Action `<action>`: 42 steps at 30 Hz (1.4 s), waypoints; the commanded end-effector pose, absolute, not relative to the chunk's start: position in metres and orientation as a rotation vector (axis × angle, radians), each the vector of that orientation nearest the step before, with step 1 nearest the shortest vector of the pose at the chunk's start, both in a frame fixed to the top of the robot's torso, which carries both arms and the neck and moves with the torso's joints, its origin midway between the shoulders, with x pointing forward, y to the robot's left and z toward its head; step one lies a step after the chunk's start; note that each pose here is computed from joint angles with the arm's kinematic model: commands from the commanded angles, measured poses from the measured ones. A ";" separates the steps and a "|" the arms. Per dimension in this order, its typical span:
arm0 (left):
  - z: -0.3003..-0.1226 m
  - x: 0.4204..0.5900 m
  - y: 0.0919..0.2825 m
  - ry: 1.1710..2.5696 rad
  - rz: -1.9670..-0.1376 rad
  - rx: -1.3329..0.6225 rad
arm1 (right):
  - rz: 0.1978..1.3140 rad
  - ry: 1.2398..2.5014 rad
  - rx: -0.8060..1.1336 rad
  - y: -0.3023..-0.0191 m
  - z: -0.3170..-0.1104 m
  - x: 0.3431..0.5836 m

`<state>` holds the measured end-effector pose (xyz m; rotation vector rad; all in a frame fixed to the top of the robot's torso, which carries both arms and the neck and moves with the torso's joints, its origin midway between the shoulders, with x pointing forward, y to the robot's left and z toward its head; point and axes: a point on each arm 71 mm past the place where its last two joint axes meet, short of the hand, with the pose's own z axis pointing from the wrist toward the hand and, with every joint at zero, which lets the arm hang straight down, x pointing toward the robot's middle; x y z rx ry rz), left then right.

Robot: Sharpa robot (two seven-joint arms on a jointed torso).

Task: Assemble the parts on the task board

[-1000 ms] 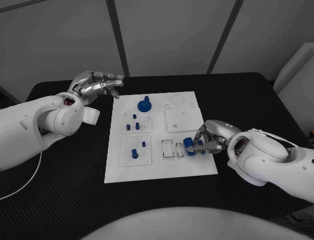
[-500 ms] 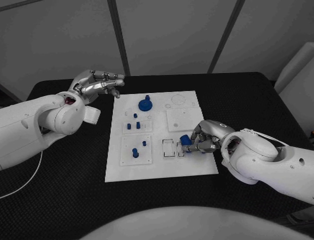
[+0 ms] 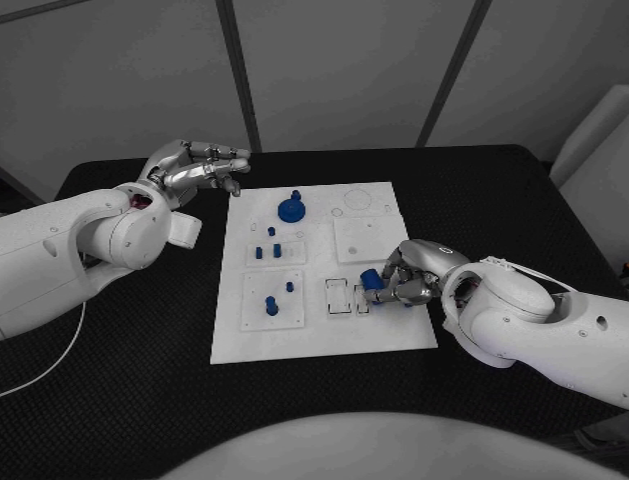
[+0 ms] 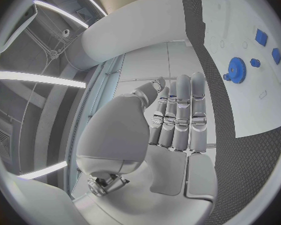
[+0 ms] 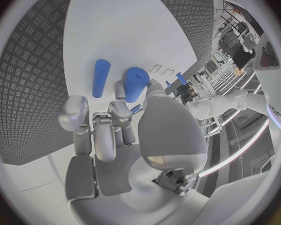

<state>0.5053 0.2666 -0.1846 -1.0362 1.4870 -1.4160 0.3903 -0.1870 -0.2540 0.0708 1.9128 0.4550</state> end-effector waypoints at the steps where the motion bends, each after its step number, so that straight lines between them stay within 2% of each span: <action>1: -0.184 0.505 0.265 1.495 -1.431 -1.034 | 0.441 1.910 0.092 -0.189 -0.255 0.389; 14: -0.184 0.505 0.266 1.497 -1.430 -1.034 | 0.543 1.812 0.275 -0.193 -0.242 0.382; 24: -0.184 0.505 0.265 1.498 -1.431 -1.035 | 0.592 1.784 0.314 -0.189 -0.236 0.378; 34: -0.185 0.505 0.263 1.501 -1.435 -1.034 | 0.660 1.926 0.232 -0.164 -0.244 0.373; 42: -0.185 0.505 0.263 1.501 -1.436 -1.034 | 0.683 1.975 0.200 -0.152 -0.247 0.372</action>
